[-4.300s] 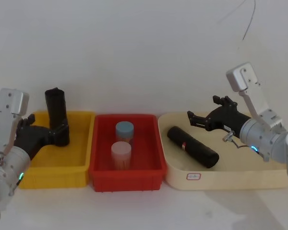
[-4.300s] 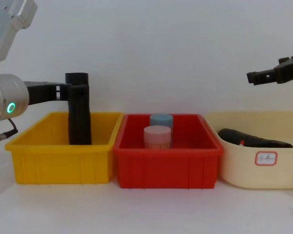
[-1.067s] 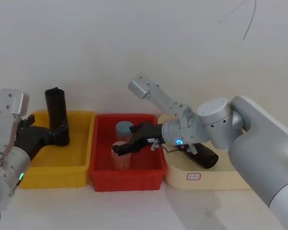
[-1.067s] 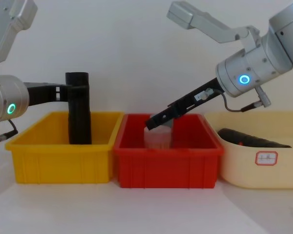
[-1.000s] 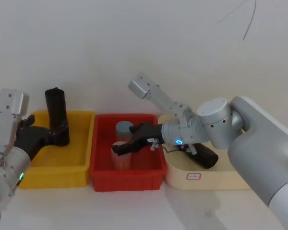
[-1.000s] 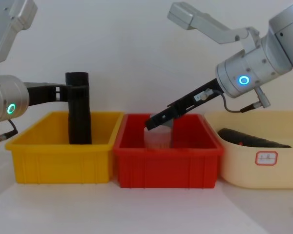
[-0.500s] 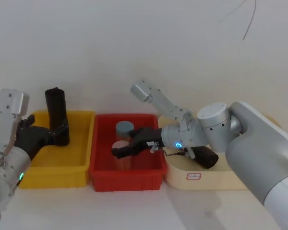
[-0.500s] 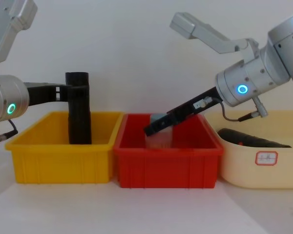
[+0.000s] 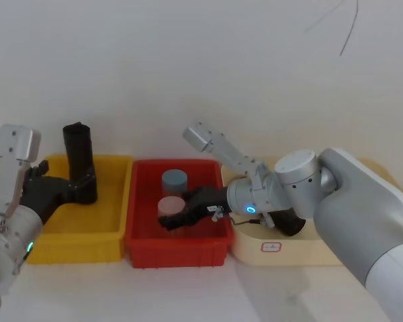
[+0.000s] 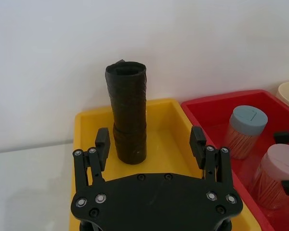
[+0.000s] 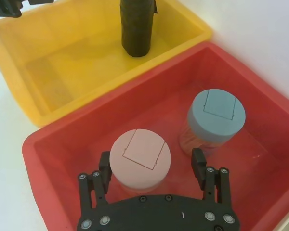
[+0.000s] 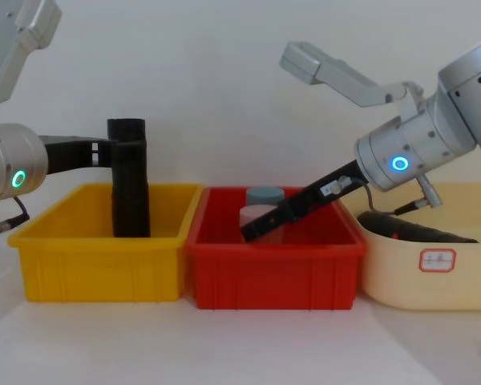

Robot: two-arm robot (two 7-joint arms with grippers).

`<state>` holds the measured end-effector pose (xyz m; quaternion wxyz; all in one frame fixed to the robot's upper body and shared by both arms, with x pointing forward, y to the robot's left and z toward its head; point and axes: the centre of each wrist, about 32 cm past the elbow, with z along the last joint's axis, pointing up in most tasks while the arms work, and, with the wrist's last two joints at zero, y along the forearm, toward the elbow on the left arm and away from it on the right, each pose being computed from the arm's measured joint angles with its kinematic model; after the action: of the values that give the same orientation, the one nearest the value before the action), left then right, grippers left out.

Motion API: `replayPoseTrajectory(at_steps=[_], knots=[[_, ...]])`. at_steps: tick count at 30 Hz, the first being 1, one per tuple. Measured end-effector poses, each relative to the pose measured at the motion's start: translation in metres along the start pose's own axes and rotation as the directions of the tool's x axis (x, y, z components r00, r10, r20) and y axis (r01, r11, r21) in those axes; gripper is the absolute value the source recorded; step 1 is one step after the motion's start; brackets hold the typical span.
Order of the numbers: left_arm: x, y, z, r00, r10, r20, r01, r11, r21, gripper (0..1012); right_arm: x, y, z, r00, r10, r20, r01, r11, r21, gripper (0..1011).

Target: Pick up the garbage bag with the one hand and transfer it to the other hand.

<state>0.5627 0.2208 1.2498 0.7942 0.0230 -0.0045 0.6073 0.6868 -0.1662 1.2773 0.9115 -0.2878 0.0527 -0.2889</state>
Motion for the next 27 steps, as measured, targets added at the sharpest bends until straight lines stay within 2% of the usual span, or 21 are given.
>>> replayPoseTrajectory(at_steps=[4,11,15,22,27], knots=[[0.0000,0.0000,0.0000,1.0000,0.000,0.000,0.000,1.0000,0.000,1001,0.0007,0.0010,-0.0013,1.000,0.002,0.000,-0.002,1.000,-0.004,992],[0.0000,0.0000,0.0000,1.0000,0.000,0.000,0.000,1.0000,0.000,1001,0.0017,0.0028,-0.0034,1.000,0.005,0.002,-0.005,1.000,-0.010,865],[0.0000,0.0000,0.0000,1.0000,0.000,0.000,0.000,1.0000,0.000,1001,0.0019,0.0032,-0.0034,1.000,0.006,0.003,-0.006,1.000,-0.011,695],[0.0000,0.0000,0.0000,1.0000,0.000,0.000,0.000,1.0000,0.000,1001,0.0021,0.0027,-0.0035,1.000,0.006,0.004,-0.006,1.000,-0.008,663],[0.0000,0.0000,0.0000,1.0000,0.000,0.000,0.000,1.0000,0.000,1001,0.0001,-0.0017,-0.0037,1.000,-0.003,0.001,0.003,1.000,0.017,663]])
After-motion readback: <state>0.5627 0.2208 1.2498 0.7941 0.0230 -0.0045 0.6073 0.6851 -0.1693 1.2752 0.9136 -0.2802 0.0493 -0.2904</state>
